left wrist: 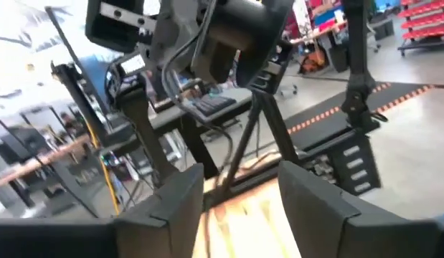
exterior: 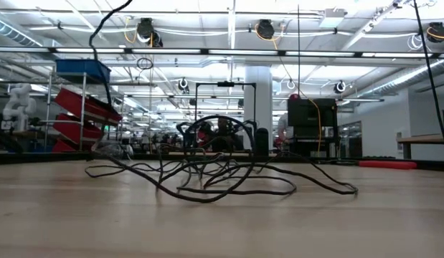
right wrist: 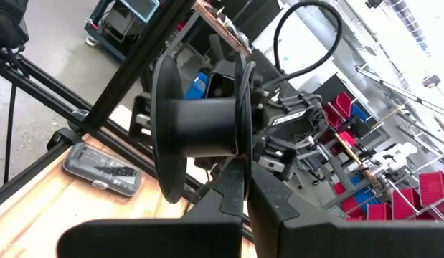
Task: Coil cords
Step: Coil the black wire onto the spool
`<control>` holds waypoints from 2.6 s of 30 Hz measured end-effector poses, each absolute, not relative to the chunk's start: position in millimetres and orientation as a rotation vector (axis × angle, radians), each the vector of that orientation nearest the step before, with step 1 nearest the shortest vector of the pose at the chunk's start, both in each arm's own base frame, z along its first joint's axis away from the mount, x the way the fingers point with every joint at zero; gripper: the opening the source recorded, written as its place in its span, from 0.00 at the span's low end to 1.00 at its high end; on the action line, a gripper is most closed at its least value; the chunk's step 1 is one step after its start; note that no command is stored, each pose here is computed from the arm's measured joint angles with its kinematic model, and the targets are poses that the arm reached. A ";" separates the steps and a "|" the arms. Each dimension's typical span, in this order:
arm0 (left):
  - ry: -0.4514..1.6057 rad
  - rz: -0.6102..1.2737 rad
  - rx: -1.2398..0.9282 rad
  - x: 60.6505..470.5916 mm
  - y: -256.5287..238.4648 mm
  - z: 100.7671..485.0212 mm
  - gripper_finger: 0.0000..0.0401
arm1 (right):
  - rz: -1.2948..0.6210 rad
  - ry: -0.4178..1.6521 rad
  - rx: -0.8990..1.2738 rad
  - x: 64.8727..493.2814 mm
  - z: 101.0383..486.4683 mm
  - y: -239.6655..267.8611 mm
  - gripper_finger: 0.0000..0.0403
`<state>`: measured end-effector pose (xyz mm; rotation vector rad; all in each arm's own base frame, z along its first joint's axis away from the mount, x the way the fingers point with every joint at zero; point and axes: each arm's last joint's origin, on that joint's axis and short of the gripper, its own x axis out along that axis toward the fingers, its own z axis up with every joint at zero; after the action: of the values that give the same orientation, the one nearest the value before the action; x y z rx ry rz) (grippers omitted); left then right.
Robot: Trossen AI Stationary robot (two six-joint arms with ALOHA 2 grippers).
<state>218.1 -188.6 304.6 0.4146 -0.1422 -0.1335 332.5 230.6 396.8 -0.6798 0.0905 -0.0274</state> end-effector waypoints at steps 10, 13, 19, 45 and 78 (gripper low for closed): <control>-0.207 -0.005 0.368 240.7 -187.2 294.8 0.56 | -0.026 0.091 -0.683 332.1 396.8 231.2 0.00; -0.223 -0.010 0.358 243.4 -188.8 292.3 0.56 | -0.025 0.091 -0.684 332.1 396.7 231.2 0.00; -0.239 -0.004 0.342 245.5 -189.3 297.6 0.55 | -0.025 0.091 -0.684 332.1 396.7 231.2 0.00; -0.375 -0.105 0.215 191.7 -196.2 348.2 0.03 | -0.115 0.132 -0.707 331.2 395.2 229.0 0.00; -0.164 0.088 0.381 204.2 -191.4 328.5 0.00 | -0.276 0.040 -0.498 335.7 408.3 221.2 0.00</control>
<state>204.2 -191.4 328.5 0.3809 -0.1637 0.0878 335.7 221.2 408.3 -0.4977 0.0402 -0.2765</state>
